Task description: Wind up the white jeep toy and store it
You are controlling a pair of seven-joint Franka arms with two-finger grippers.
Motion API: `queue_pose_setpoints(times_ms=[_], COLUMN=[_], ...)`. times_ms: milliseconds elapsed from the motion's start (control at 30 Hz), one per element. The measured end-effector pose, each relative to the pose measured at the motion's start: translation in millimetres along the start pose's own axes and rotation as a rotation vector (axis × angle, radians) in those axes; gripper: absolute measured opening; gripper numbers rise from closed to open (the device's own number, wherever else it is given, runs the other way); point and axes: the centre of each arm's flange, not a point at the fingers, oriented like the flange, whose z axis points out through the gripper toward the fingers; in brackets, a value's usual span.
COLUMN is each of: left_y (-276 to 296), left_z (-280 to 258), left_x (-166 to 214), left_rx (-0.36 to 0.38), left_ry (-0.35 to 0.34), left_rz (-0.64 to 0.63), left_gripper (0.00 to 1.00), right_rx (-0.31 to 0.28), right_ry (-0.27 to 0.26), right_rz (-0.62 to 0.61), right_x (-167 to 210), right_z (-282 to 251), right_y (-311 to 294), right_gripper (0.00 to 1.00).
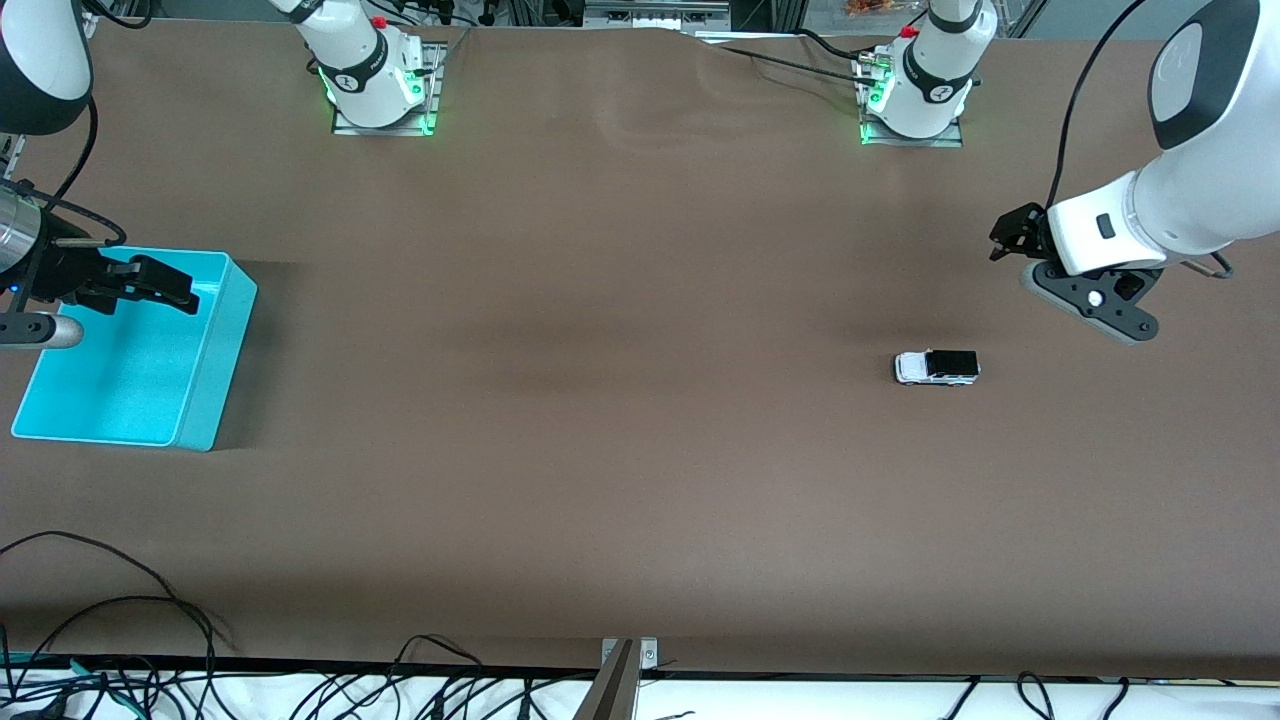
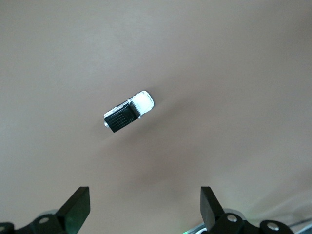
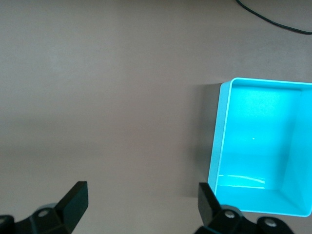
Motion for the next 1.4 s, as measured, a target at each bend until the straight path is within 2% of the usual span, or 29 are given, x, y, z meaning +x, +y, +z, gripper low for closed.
queue_pose_setpoints(times_ms=[567,1000,1400], left_y=[-14,-48,-72], left_z=[34,109,189], left_x=[12,16,55], left_rx=[-0.015,0.004,0.066], left_ry=[-0.038,-0.004,0.014], left_rz=[0.269,0.567,0.768], left_gripper=[1.0,1.0,1.0], right_rx=[0.0,0.0,0.0], right_ry=[0.0,0.0,0.0], right_rz=[0.0,0.0,0.001], right_x=[0,0,0], right_z=[0,0,0], right_y=[0,0,0], right_gripper=[1.0,1.0,1.0])
